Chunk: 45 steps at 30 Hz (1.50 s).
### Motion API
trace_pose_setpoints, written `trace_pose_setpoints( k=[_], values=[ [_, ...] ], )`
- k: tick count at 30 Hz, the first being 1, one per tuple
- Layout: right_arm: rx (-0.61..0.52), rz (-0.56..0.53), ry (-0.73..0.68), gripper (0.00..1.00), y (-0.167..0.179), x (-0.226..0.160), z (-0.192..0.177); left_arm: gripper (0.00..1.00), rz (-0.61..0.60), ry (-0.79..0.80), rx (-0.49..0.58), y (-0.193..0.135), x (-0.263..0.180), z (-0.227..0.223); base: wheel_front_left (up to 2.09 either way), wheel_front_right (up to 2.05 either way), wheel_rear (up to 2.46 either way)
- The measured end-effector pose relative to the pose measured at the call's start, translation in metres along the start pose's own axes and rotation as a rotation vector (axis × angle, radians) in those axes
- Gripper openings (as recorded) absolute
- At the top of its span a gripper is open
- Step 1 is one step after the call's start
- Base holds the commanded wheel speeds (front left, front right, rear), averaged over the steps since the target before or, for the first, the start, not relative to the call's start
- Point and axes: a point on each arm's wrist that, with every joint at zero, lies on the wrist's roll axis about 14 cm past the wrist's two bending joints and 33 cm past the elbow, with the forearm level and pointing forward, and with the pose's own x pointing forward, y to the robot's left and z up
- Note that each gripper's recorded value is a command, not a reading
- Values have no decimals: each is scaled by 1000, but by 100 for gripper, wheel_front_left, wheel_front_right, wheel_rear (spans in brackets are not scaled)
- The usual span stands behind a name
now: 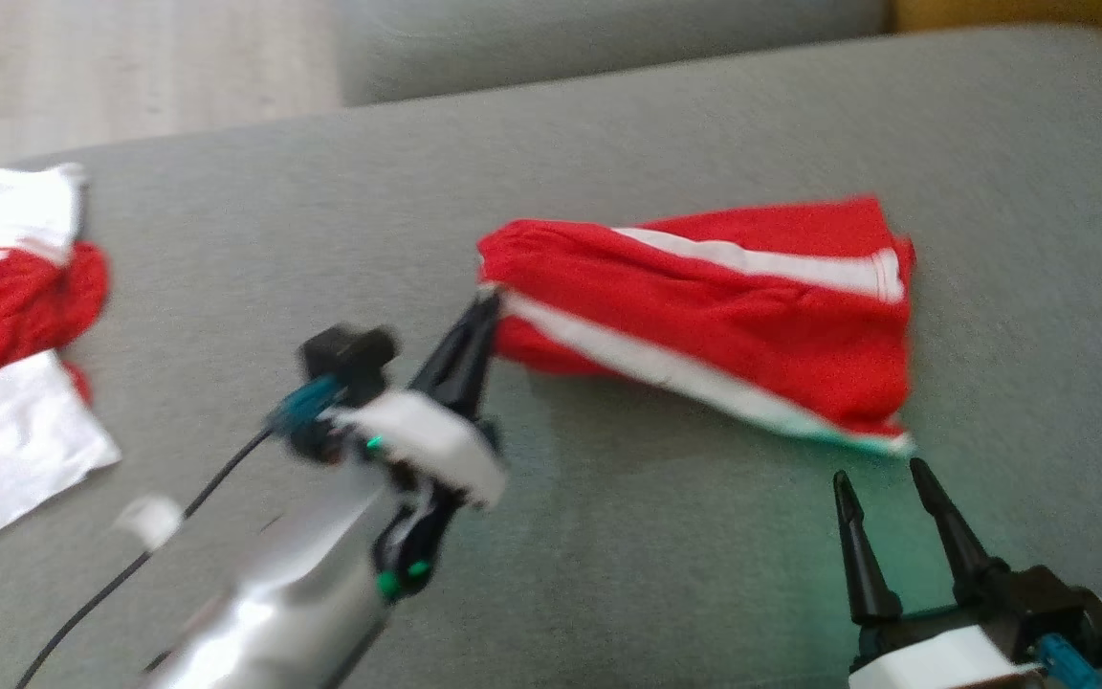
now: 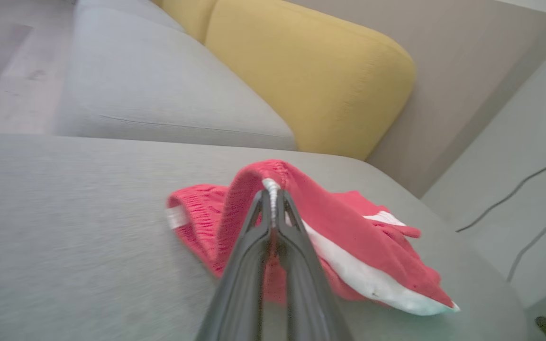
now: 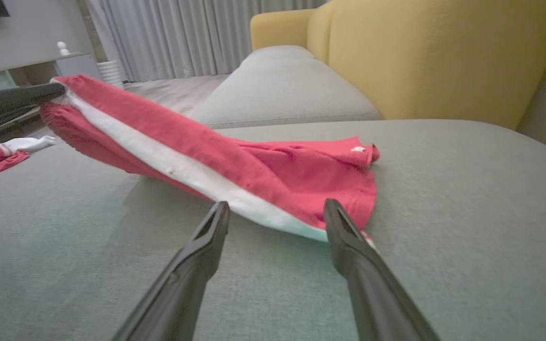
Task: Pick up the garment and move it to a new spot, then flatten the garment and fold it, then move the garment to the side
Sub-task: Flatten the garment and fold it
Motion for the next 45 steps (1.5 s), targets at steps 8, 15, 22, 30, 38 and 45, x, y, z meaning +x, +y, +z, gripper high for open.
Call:
trace_pose_setpoints(
  k=[8, 15, 22, 30, 38, 45],
  values=[
    [-8, 155, 46, 100, 44, 11, -15, 0, 229, -63, 65, 73, -78, 13, 0, 0, 0],
    [-82, 321, 229, 100, 71, 7, -68, 0, 310, -95, 51, 100, -100, 22, 0, 0, 0],
    [-102, 398, 250, 100, 87, 23, -75, 0, 333, -97, 40, 109, -104, 20, 0, 0, 0],
    [-100, 431, 307, 67, 93, 22, -92, 0, 332, -97, 31, 110, -103, 19, 0, 0, 0],
    [-97, 426, 317, 0, 90, 21, -95, 0, 317, -99, 34, 108, -96, 22, 0, 0, 0],
    [-82, 390, 170, 0, 82, 35, -51, 0, 285, -140, 75, 97, -95, 40, 0, 0, 0]
  ],
)
